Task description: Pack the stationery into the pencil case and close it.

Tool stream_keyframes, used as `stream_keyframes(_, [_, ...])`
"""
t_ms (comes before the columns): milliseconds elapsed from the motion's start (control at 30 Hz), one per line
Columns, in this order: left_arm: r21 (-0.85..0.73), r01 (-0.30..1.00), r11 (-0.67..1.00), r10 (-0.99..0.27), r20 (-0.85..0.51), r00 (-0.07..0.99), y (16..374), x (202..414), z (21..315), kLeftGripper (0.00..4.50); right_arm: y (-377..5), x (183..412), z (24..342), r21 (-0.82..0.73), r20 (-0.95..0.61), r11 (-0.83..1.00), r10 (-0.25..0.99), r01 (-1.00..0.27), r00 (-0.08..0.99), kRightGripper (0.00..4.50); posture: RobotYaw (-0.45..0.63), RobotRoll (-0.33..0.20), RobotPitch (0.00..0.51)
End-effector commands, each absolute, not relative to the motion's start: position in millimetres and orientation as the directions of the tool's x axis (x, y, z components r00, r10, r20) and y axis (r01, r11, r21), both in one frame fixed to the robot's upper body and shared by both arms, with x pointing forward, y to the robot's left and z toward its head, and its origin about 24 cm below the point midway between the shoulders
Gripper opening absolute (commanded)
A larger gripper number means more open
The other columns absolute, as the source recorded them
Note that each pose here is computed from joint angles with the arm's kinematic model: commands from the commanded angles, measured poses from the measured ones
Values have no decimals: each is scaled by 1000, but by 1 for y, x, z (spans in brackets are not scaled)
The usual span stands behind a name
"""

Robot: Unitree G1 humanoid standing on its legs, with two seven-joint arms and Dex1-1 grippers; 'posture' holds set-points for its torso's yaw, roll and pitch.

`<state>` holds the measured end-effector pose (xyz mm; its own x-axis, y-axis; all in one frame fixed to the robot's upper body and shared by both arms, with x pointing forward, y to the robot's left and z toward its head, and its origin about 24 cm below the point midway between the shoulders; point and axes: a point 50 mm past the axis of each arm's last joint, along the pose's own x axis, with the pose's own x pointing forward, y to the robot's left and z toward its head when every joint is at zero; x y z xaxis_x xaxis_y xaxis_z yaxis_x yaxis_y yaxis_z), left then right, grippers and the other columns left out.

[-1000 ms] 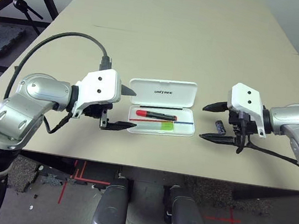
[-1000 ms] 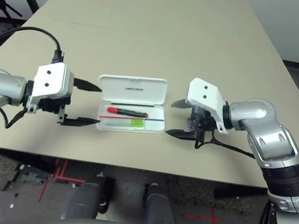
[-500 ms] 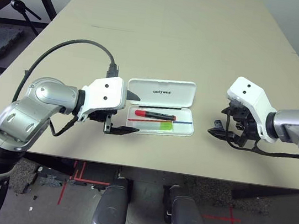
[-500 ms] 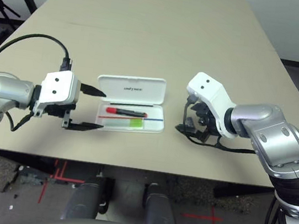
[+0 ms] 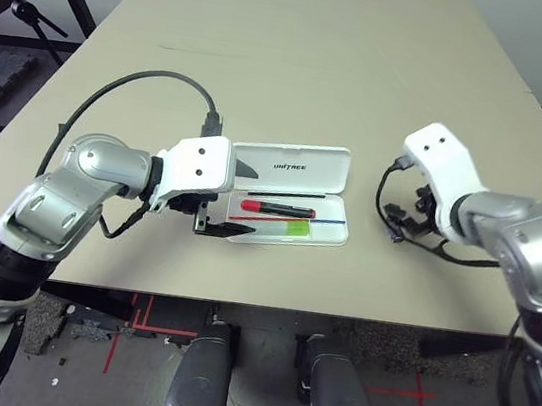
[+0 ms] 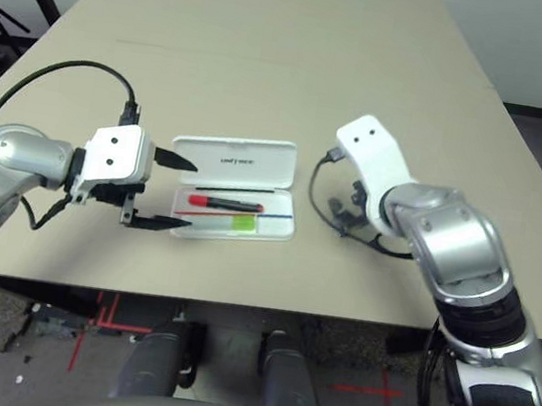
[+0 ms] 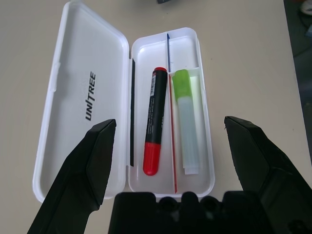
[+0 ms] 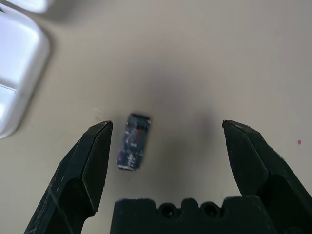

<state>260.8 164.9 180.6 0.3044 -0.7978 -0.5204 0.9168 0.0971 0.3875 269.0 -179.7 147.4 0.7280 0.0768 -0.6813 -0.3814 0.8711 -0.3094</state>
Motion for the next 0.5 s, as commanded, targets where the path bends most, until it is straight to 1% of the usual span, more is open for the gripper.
stream_keyframes(33, [386,920,69,-797,-533,283,162,261,179,4486,-181,265,138,-283,-702,891,60,-356,709,4500,-39,0,121])
stream_keyframes(200, [387,920,65,-797,-534,281,161,261,179,4486,-177,263,128,-248,-717,906,67,-344,694,4500,-32,0,122])
stream_keyframes(500, [395,916,68,-797,-532,288,159,260,180,4486,-170,267,115,-212,-756,916,67,-340,651,4500,-19,0,122])
